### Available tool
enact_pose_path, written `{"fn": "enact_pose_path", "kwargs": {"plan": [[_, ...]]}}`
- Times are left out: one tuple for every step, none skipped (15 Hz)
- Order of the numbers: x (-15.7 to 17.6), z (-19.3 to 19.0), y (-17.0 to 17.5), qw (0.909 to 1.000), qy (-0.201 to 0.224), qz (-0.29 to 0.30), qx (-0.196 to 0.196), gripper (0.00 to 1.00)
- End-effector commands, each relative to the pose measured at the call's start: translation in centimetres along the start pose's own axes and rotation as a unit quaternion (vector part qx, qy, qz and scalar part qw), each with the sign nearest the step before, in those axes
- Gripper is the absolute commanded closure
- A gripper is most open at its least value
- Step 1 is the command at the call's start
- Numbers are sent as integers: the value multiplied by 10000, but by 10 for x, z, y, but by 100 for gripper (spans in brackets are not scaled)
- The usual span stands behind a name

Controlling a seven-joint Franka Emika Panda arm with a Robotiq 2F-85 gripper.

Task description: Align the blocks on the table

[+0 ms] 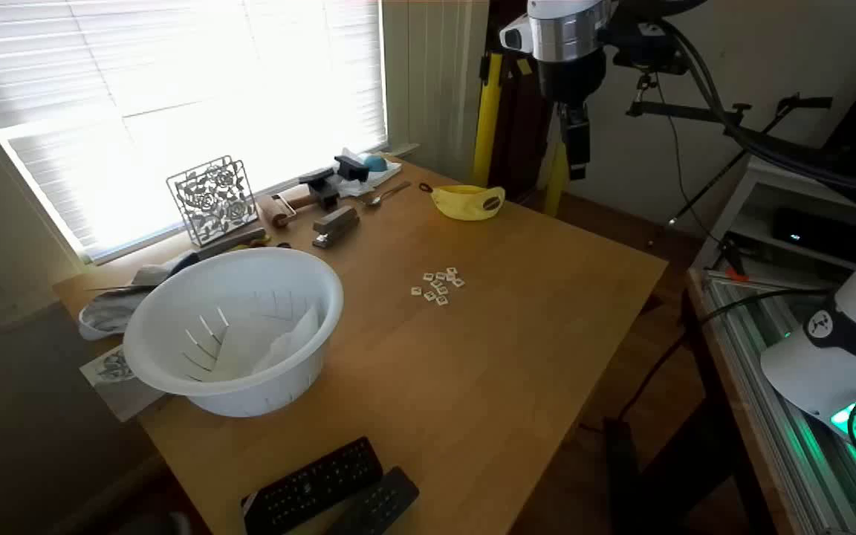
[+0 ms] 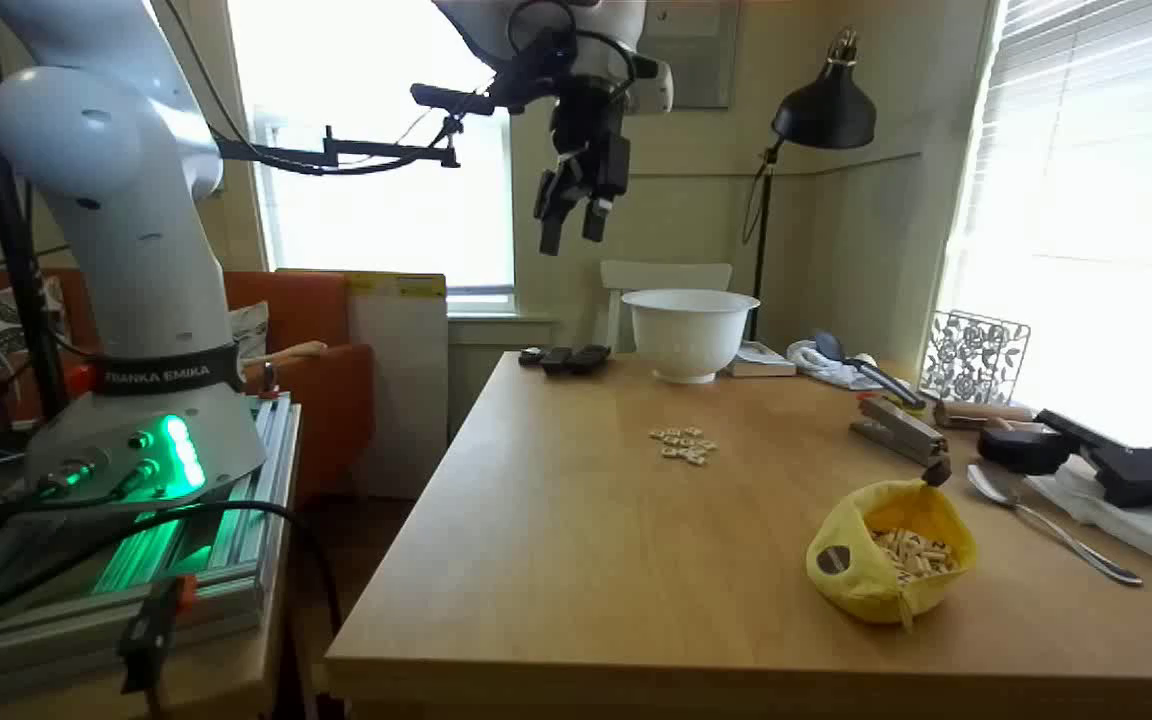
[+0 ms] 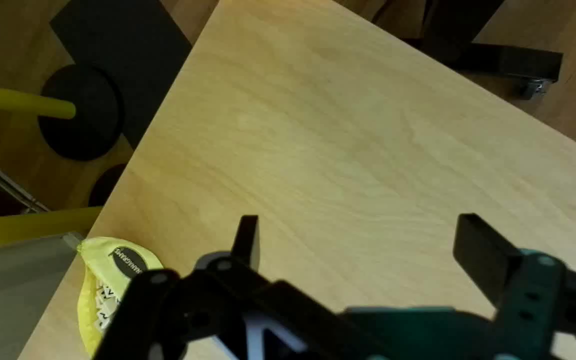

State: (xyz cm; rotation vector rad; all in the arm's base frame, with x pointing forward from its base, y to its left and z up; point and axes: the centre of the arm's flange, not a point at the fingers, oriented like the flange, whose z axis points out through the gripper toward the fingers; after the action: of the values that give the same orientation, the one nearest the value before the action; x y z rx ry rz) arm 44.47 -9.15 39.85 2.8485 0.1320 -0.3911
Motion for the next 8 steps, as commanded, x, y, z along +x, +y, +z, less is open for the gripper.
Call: {"fn": "enact_pose_path", "kwargs": {"plan": [[0,0,0,10000,0,0,0,0],[0,0,0,10000,0,0,0,0],[0,0,0,10000,0,0,0,0],[0,0,0,10000,0,0,0,0],[0,0,0,10000,0,0,0,0],[0,0,0,10000,0,0,0,0],[6,5,-3,10000,34,13,65,0],[-14,10,30,9998,104,-20,173,0]]}}
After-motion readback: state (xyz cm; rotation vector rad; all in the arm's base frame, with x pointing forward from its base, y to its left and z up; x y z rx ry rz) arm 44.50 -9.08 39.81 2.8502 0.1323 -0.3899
